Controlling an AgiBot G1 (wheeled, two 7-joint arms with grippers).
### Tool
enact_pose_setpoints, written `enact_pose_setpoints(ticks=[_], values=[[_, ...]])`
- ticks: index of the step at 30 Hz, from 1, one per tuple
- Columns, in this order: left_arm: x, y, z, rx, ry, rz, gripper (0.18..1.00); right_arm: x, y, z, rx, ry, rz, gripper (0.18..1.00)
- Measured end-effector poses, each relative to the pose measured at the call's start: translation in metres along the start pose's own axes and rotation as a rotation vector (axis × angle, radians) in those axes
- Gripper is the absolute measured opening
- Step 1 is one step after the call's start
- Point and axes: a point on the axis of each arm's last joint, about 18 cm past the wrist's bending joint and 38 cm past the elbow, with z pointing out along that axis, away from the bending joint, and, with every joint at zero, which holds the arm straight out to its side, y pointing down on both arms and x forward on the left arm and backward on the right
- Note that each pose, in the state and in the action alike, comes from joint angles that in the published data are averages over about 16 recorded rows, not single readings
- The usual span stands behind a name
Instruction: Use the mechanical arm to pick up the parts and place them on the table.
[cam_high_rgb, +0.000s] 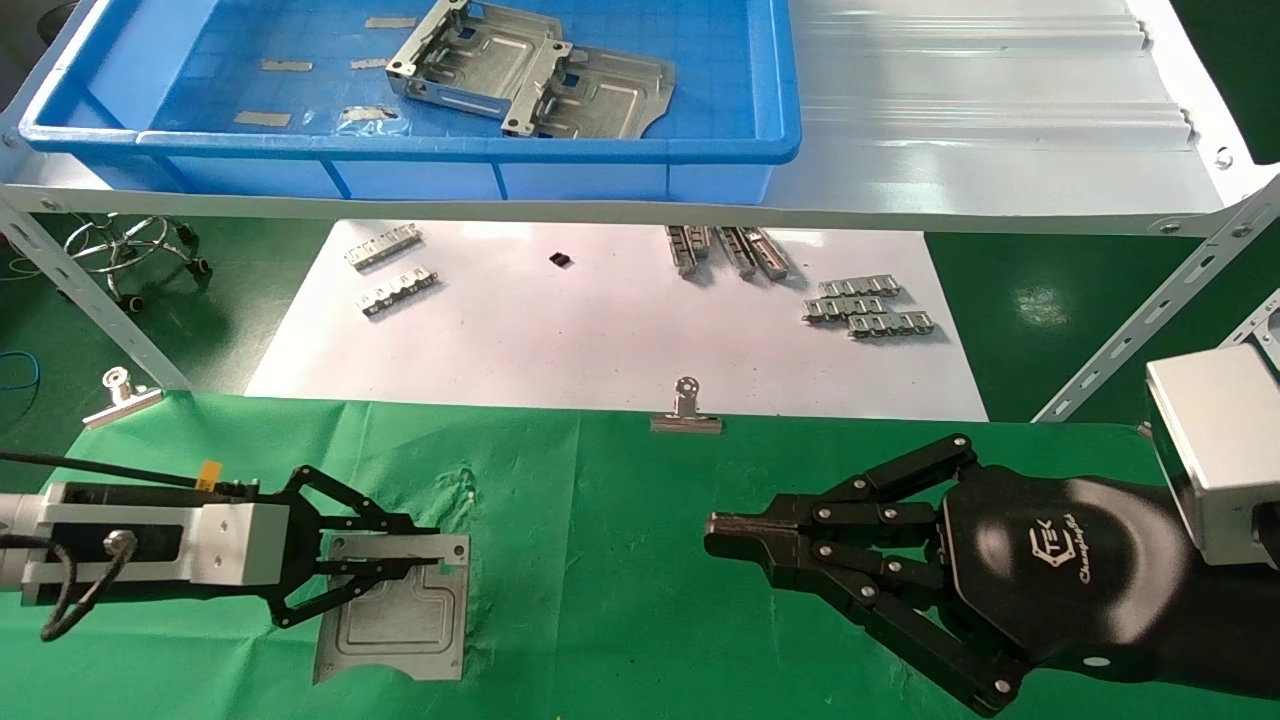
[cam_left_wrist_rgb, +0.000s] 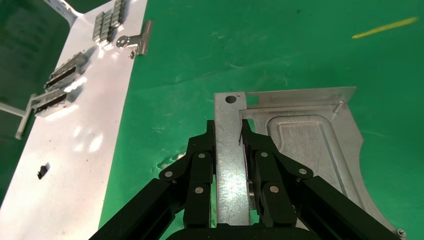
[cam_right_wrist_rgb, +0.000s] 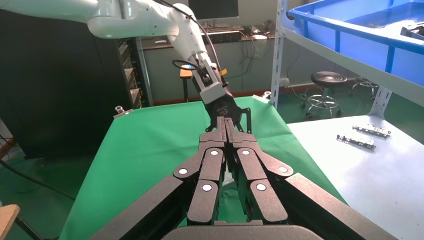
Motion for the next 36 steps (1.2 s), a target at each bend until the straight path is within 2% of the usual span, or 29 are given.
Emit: enact_pose_setpoints(ticks=[10, 21, 29, 36], values=[[0.001, 0.016, 0.014, -0.031, -0.022, 0.042, 0.269, 0.0, 0.0, 0.0, 0.0, 0.0, 0.0, 0.192], [-0.004, 0.019, 0.018, -0.025, -0.052, 0.069, 0.291, 0.0, 0.0, 0.0, 0.0, 0.0, 0.0, 0.192], [-0.013, 0.009, 0.009, 0.026, -0.08, -0.015, 0.356, 0.0, 0.0, 0.0, 0.0, 0.0, 0.0, 0.192], [-0.02, -0.004, 0.0, 0.087, -0.101, -0.129, 0.474, 0.0, 0.0, 0.0, 0.0, 0.0, 0.0, 0.192]])
